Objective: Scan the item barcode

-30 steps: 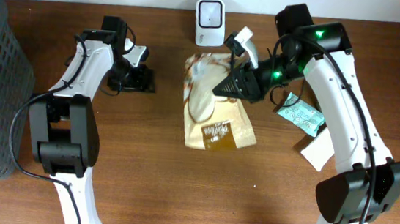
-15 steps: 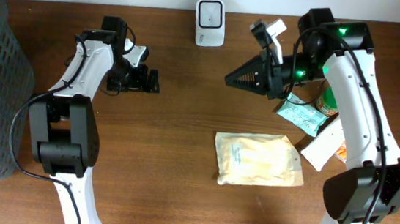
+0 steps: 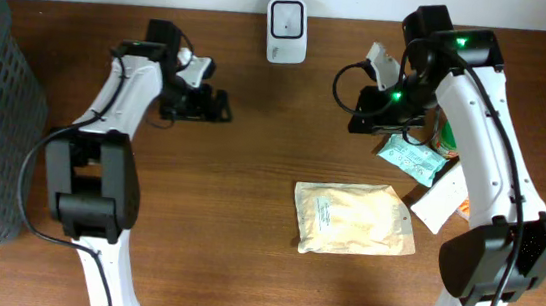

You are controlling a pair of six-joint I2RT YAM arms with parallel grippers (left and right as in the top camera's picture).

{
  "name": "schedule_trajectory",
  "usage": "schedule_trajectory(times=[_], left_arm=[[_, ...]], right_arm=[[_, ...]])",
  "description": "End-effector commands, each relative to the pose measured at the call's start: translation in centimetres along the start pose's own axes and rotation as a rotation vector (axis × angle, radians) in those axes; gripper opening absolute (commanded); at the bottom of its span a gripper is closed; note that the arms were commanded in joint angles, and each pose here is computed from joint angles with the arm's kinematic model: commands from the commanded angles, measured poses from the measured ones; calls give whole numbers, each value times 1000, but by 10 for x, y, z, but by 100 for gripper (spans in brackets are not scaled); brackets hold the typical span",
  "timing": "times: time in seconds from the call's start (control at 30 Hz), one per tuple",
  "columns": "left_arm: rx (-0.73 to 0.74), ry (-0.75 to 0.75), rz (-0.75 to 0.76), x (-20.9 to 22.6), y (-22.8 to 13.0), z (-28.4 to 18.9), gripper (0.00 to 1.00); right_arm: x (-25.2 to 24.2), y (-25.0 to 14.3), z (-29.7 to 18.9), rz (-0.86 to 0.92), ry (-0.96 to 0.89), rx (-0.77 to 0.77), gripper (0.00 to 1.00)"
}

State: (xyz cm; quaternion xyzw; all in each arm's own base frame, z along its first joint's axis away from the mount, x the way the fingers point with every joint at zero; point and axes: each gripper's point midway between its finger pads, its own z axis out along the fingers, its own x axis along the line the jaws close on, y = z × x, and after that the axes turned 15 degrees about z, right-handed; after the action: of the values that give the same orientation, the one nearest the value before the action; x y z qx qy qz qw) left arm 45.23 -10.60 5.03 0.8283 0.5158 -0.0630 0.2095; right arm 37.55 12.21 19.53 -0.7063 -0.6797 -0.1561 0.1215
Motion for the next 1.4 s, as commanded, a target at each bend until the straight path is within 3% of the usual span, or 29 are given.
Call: schedule_trajectory(times=[0.0, 0.13, 0.3, 0.47, 0.73, 0.93, 1.2, 1.37], left_arm=[[50, -102, 115, -52, -4, 22, 89], [130, -142, 264, -106, -14, 41, 88], [189, -171, 342, -139, -31, 60, 89], [221, -209, 545, -170, -44, 74, 90], [290, 127, 848, -199, -42, 99, 90], [281, 176, 955, -230, -45, 108, 88], [221, 362, 984, -212, -21, 116, 86], [326, 459, 952, -174, -33, 131, 78]], right_arm=[[-20, 11, 3, 74, -77, -24, 31], [-44, 19, -5, 133, -79, -48, 31], [-63, 24, -13, 179, -82, -66, 31], [-70, 26, -14, 179, -83, -71, 32], [-70, 26, -14, 172, -84, -71, 35], [-76, 26, -15, 170, -117, -76, 37], [-78, 26, -15, 171, -130, -76, 44], [-79, 24, -15, 174, -136, -69, 47]])
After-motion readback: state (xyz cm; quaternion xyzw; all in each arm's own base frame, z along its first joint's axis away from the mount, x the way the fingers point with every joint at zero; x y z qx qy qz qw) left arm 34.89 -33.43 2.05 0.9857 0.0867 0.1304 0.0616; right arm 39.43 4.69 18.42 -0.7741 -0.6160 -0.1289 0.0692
